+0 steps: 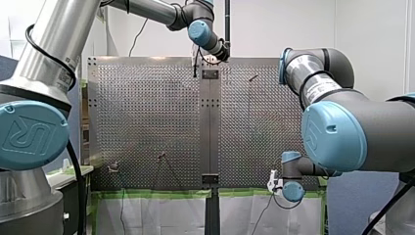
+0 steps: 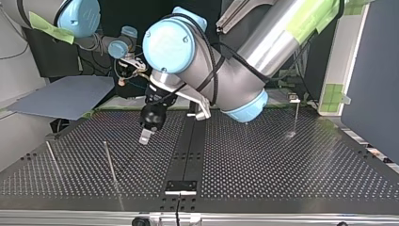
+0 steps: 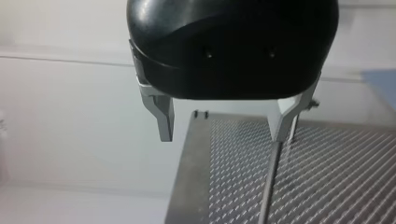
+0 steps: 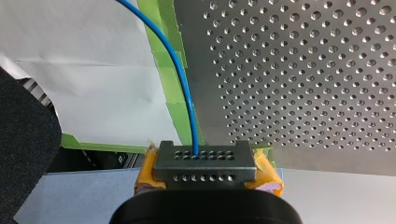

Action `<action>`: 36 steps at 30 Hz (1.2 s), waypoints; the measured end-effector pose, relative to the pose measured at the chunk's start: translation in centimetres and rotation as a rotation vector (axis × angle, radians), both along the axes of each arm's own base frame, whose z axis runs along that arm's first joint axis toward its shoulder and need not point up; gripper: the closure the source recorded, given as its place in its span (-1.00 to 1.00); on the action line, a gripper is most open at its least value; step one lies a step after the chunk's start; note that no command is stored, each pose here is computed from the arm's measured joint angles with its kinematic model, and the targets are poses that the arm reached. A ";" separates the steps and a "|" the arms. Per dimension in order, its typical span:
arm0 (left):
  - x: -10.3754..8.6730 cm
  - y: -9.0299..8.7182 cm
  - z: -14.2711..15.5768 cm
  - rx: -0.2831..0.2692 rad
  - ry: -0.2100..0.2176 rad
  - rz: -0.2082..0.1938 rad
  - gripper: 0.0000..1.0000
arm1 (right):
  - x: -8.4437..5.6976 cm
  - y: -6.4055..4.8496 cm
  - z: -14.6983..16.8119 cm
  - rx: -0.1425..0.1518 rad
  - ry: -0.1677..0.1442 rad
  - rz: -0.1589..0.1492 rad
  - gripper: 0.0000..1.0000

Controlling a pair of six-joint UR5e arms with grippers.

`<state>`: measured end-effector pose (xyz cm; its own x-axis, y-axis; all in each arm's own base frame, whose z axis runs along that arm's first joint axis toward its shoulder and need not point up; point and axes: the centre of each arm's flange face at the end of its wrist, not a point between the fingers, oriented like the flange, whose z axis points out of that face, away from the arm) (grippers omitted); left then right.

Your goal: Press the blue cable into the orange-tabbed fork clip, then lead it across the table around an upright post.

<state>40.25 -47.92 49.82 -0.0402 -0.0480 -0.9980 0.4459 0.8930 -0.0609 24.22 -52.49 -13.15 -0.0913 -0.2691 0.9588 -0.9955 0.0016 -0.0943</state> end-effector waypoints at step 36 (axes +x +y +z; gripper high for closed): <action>0.1 -3.1 -0.1 0.037 0.115 -0.115 -0.99 | 0.3 0.2 0.0 0.001 0.001 0.005 1.00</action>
<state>40.39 -51.03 49.76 -0.1578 -0.0002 -0.9875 0.5373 0.8390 -0.0860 24.54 -52.33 -13.13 -0.0893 -0.2702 0.9587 -0.9956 -0.0031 -0.0937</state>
